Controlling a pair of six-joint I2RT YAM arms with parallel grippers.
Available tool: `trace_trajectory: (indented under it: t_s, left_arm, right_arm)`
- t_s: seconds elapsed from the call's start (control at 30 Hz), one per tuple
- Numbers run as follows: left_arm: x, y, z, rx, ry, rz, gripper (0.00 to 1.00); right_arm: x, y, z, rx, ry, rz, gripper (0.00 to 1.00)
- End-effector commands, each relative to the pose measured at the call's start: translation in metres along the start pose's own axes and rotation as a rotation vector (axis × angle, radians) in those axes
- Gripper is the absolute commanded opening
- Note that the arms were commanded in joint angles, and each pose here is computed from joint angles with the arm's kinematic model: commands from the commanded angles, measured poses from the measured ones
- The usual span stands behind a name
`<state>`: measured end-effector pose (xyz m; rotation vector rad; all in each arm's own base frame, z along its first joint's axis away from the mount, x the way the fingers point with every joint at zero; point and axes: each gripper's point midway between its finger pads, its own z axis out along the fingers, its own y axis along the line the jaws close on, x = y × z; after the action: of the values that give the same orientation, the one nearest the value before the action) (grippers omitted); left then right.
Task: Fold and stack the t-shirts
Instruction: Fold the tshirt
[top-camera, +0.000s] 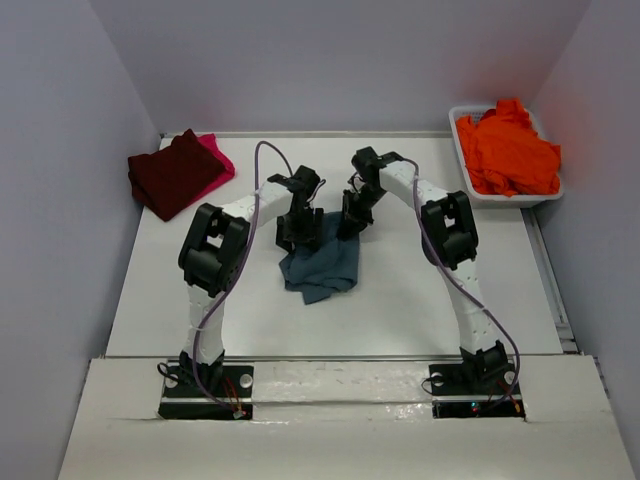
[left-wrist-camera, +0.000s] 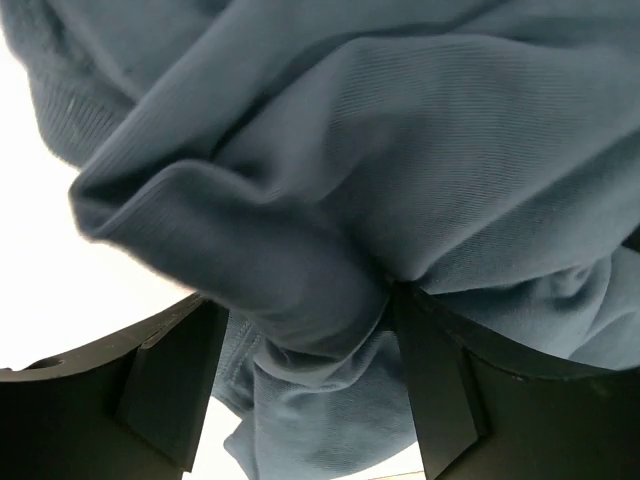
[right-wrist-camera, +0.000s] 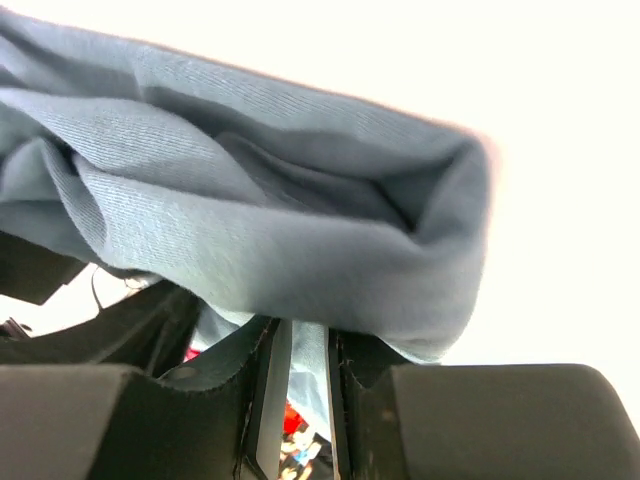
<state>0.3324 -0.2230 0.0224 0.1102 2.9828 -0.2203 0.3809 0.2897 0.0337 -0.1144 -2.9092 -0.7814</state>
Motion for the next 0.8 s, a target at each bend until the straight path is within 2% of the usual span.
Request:
trace_trajectory:
  t_s: [0.0, 0.17, 0.43, 0.77]
  left_arm:
    - [0.006, 0.003, 0.004, -0.008, 0.044, -0.031, 0.81]
    - [-0.018, 0.018, 0.010, -0.012, 0.030, -0.089, 0.81]
    - [-0.056, 0.047, -0.002, -0.038, -0.027, -0.145, 0.81]
    - [-0.063, 0.042, -0.004, 0.007, -0.034, -0.152, 0.80]
  right_arm:
    - [-0.041, -0.020, 0.008, 0.091, -0.108, -0.064, 0.26]
    - [-0.050, -0.027, 0.001, 0.088, -0.124, -0.079, 0.26]
    - [-0.046, -0.038, -0.013, 0.104, -0.141, -0.083, 0.27]
    - [-0.042, -0.012, -0.044, 0.045, -0.182, -0.109, 0.28]
